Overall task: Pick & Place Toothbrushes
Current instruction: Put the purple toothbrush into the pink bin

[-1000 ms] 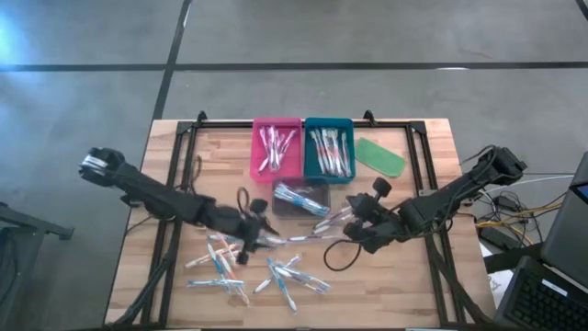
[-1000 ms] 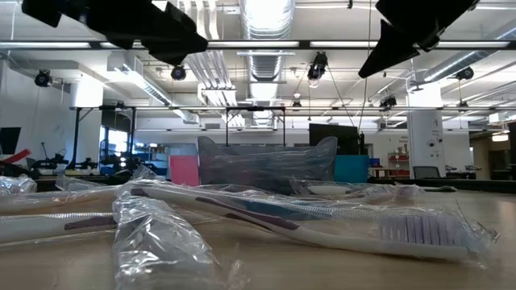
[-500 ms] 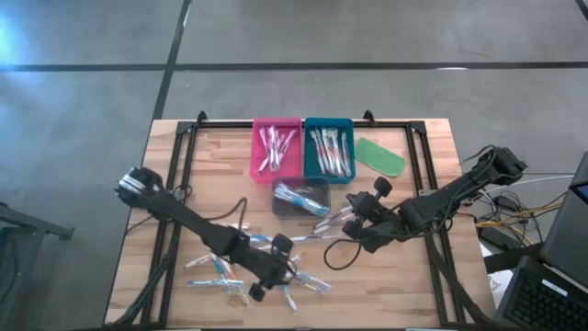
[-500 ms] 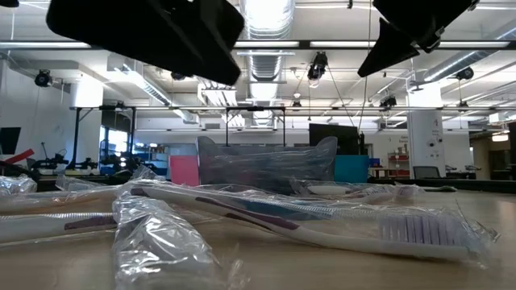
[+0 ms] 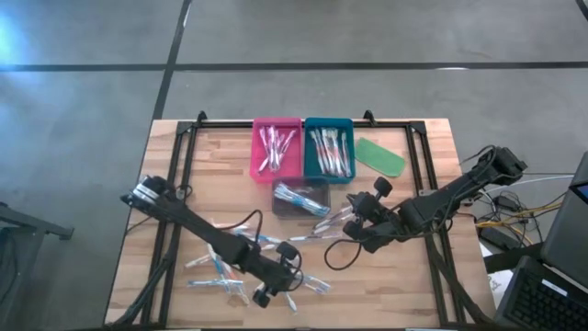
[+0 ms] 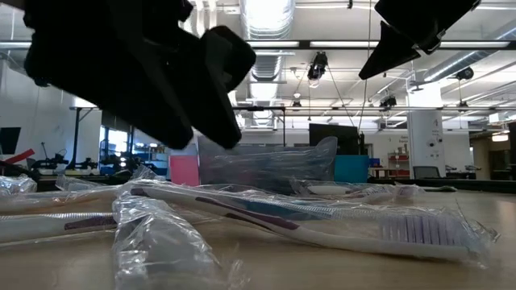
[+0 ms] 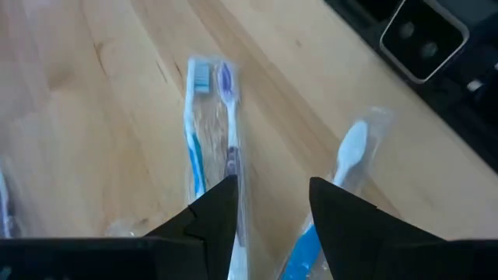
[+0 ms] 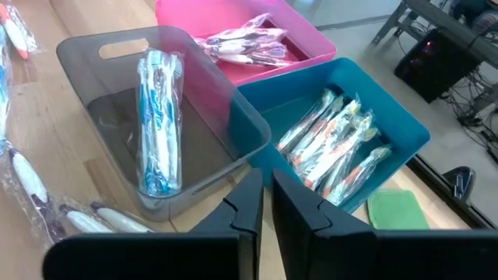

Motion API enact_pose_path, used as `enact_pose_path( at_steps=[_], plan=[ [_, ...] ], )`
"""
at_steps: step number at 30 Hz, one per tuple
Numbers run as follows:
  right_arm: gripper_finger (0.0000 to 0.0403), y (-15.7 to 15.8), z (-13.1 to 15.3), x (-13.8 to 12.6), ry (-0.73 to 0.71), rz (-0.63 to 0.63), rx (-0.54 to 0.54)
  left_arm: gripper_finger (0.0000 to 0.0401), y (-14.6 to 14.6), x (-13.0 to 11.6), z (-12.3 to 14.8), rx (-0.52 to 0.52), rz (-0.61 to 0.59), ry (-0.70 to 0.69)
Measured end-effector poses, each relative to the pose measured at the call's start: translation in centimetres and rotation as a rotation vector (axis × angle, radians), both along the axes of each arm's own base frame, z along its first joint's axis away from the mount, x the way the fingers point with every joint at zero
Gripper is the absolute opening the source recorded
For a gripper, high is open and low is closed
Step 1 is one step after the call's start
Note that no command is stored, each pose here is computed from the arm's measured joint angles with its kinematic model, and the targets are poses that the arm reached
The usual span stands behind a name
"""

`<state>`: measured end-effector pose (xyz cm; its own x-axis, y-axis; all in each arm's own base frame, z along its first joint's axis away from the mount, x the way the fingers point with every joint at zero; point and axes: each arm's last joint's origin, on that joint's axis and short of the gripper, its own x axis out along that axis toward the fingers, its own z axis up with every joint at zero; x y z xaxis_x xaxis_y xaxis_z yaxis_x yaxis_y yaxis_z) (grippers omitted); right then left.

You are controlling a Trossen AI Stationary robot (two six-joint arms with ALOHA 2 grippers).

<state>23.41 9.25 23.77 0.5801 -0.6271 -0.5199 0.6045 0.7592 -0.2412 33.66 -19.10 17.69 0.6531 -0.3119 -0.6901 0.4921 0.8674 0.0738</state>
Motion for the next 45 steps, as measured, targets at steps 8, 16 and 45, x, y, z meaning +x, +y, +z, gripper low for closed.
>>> enact_pose_path(
  at_steps=[8,16,45],
  plan=[
    [0.0011,0.0,0.0,0.0,0.003,0.000,-0.002,0.0165,0.1,0.1,-1.2,0.026,0.003,0.045],
    [0.0016,0.0,-0.1,0.0,0.003,0.000,-0.002,0.0165,1.2,0.8,-2.6,0.070,0.060,0.079],
    [0.0018,0.0,-0.1,0.0,0.006,0.001,-0.004,0.0040,2.1,1.2,-3.6,0.086,0.077,0.106]
  ],
)
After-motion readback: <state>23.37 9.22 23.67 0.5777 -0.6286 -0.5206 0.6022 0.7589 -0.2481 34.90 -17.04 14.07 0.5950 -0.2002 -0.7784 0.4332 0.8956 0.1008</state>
